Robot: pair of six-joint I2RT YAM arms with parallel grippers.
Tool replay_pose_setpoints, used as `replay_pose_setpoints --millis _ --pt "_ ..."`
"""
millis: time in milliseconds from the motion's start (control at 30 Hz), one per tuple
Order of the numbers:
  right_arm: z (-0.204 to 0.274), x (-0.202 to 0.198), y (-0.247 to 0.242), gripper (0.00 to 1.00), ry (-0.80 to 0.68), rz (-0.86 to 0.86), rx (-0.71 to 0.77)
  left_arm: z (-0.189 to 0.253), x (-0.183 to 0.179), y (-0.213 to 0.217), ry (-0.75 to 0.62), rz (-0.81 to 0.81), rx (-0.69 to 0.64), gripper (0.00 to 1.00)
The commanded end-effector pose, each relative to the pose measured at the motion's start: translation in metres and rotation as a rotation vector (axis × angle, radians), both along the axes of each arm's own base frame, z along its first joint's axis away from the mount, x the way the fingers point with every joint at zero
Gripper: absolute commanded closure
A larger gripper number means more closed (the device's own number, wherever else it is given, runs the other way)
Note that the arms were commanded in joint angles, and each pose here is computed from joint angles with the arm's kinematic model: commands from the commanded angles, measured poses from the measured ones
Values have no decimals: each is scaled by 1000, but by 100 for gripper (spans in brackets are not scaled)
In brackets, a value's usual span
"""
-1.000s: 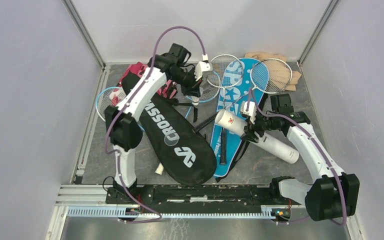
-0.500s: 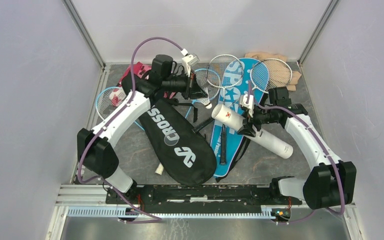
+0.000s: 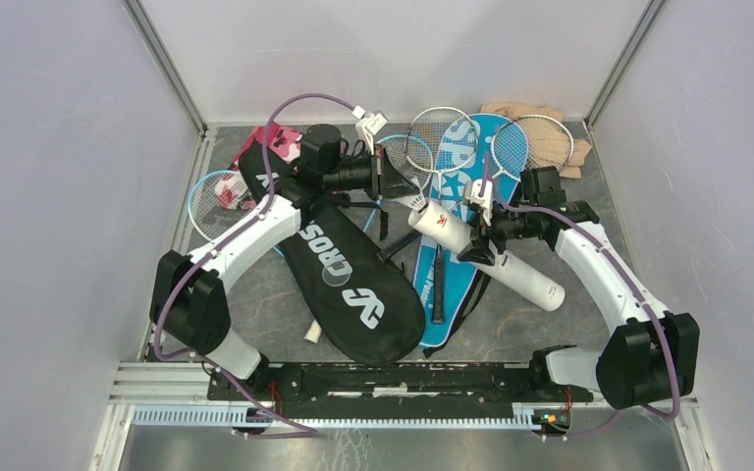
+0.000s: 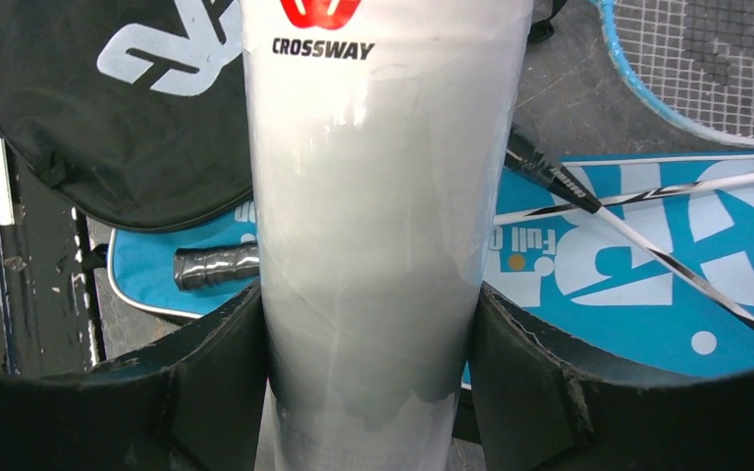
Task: Pack up the badminton gear
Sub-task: Place the shuttlecock at the shuttle tube.
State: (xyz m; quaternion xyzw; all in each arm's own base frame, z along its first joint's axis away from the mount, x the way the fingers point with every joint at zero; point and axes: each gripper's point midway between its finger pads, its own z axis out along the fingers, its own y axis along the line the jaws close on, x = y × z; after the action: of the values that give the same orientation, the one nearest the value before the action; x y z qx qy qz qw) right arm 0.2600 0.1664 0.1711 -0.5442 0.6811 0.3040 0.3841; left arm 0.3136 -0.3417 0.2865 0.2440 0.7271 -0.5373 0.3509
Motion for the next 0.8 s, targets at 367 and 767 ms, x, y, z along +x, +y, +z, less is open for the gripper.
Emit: replay_pose_setpoints --millis 367,767 --pt "29 22 13 86 -76 -16 58 25 -60 -14 14 -228 -192 79" --pt "25 23 9 86 -90 -15 30 30 -74 -7 -78 -283 -176 51"
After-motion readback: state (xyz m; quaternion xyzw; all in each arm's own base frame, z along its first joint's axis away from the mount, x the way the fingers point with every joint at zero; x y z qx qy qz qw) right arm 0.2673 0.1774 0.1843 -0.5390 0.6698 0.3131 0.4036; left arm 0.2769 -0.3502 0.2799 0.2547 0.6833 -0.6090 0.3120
